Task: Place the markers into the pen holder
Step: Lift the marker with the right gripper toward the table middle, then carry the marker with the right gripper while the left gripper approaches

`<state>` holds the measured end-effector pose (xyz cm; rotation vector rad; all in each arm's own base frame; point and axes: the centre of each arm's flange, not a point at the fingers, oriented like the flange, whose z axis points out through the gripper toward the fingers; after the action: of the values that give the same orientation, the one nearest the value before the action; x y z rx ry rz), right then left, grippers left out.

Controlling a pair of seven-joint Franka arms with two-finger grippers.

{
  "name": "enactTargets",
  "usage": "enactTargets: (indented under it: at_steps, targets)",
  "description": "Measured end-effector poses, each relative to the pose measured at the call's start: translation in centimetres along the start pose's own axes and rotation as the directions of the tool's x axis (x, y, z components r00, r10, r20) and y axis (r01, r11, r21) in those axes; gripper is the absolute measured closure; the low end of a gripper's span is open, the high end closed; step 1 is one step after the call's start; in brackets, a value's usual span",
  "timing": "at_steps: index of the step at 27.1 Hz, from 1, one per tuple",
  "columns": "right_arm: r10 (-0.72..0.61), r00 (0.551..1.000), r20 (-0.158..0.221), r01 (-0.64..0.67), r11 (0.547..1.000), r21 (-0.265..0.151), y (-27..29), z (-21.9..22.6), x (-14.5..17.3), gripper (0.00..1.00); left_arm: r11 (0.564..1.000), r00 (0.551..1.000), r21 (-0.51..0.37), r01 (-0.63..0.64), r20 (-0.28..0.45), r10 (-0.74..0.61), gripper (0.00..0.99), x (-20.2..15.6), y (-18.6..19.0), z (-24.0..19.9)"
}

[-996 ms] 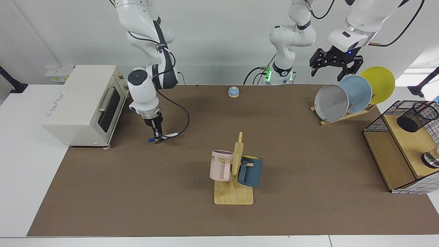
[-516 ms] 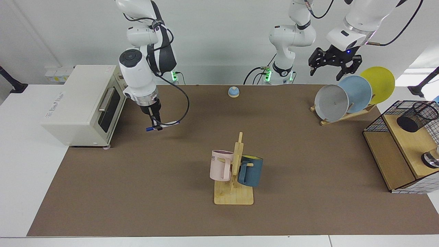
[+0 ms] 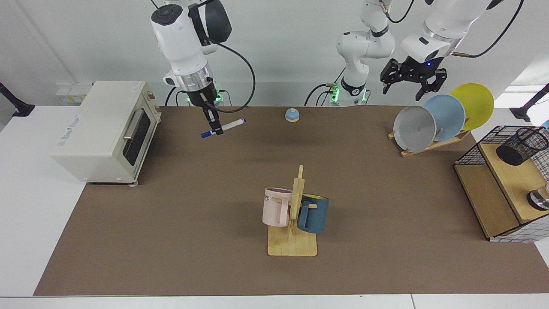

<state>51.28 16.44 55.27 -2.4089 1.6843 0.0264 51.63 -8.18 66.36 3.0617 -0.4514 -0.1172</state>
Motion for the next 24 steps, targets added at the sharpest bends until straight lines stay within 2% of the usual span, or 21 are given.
enactTargets:
  at_steps: [4,10,16,21,24]
  targets:
    - [-0.015,1.000,0.014,0.015,1.000,-0.013,0.1,-1.4,-2.0,0.81,1.000,1.000,0.001,-0.006,0.000,0.006,0.000,0.0,0.3,0.0]
    - [0.067,0.997,0.027,-0.067,0.998,-0.008,-0.1,-2.3,-6.2,0.81,0.999,0.999,0.000,-0.037,0.001,0.037,0.000,0.2,1.9,0.1]
    - [0.101,0.994,0.045,-0.101,0.995,0.004,0.1,-2.9,-10.9,0.81,0.991,0.992,-0.047,-0.124,-0.004,0.124,0.000,0.5,6.6,0.3]
    - [0.141,0.987,0.079,-0.143,0.989,0.028,-0.1,-3.3,-12.0,0.81,0.967,0.970,-0.078,-0.243,-0.032,0.241,0.004,0.6,11.3,0.3]
    - [0.144,0.984,0.105,-0.148,0.989,0.028,-0.2,-3.4,-12.4,0.81,0.936,0.940,-0.093,-0.339,-0.068,0.334,0.004,0.7,13.5,0.1]
